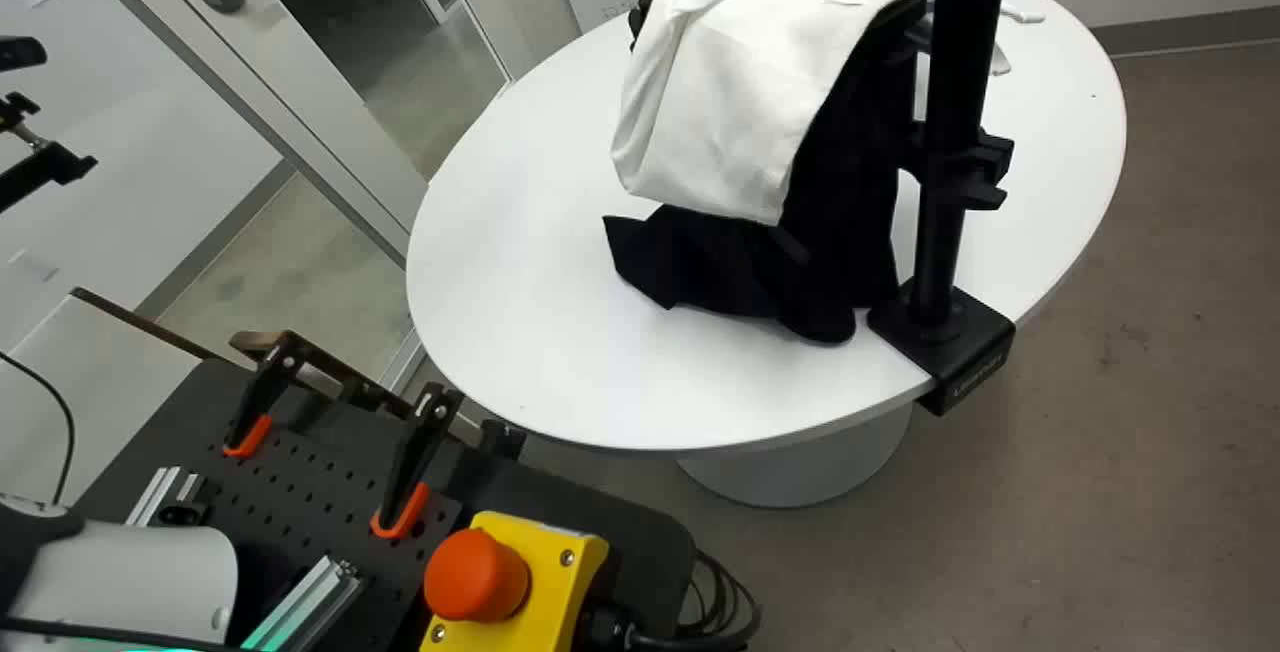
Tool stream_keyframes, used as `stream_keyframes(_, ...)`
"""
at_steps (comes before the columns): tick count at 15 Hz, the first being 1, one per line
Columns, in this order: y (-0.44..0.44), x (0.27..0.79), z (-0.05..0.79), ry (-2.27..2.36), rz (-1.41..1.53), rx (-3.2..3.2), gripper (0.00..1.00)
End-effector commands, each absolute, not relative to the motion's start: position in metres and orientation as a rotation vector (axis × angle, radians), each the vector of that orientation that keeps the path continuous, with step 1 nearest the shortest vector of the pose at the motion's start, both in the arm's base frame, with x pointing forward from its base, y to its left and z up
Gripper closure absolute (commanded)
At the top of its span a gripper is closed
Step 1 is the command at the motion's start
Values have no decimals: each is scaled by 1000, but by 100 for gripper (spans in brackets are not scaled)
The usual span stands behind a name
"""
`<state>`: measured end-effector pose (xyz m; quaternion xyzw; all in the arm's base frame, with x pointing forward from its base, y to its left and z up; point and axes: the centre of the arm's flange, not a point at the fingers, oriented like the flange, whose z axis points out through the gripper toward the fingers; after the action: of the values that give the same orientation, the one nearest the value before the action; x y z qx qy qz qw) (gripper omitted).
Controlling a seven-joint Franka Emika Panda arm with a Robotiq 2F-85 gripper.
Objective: Remove the white towel from the black stand and put it on the table
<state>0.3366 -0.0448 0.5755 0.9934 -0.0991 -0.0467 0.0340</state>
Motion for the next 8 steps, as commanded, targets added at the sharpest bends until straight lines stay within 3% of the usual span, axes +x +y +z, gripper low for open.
stream_keyframes(1,-45,337,576,-305,-141,3055,0)
stream_keyframes(8,-46,340,577,-328,-137,3058,0)
